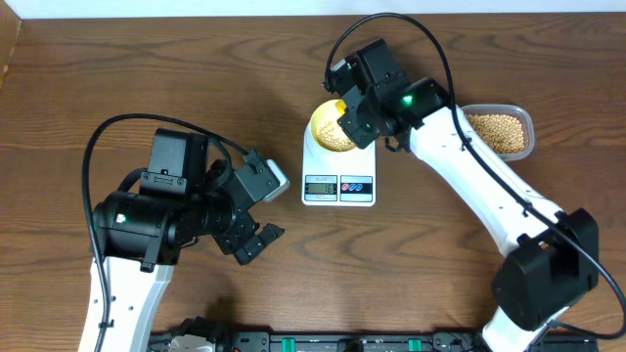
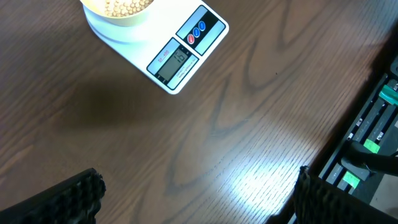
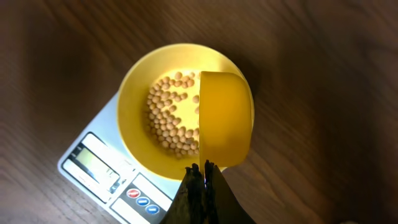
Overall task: Scoop item into bowl and weigh 50g on scale
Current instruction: 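Carry the empty scoop with right gripper back to the soybean tub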
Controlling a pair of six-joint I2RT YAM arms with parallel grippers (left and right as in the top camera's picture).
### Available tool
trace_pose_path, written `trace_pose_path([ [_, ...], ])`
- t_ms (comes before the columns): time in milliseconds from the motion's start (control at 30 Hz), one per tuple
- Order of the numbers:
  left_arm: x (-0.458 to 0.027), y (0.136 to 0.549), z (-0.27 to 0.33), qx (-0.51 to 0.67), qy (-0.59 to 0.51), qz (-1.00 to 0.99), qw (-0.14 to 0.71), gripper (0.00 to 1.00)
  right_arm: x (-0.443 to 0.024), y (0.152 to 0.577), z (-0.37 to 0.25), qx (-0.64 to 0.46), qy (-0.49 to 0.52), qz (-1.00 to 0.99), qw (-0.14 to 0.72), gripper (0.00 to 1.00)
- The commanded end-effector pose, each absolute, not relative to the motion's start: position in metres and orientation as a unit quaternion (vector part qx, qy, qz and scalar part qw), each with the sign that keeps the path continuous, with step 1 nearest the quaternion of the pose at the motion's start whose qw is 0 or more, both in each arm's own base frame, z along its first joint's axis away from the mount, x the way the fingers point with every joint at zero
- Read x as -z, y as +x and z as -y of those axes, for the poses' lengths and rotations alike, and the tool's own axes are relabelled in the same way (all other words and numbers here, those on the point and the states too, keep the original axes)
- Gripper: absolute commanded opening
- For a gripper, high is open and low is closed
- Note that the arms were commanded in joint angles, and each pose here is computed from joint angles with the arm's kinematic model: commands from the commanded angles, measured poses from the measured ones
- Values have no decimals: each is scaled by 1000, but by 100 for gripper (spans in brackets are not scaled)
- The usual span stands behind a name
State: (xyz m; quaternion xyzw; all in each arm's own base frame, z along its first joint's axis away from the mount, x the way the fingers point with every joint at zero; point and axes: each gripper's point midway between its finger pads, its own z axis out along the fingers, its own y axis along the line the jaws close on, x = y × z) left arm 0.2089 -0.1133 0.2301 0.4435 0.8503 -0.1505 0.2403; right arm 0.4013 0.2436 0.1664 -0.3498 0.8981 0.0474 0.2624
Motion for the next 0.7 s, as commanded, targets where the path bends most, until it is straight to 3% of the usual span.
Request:
trace_pose_path([
  [0,-238,210,113,146,450,-844,252,99,-214,402,-241,-46,-349,-881,316,1],
  [167,-238,210,113,146,450,-844,252,99,-255,403,-205,-21,-314,-880,356,1],
  [300,-238,210,113,146,450,-844,252,99,-273,403,-131,53,-247,-901,352,1],
  [467,-238,210,113,146,450,-844,252,99,-256,390,-39,115,-165,-939,277,1],
  [667,-238,210,113,146,450,-844,252,99,-233,389,2,129,-121,-954,240,1],
])
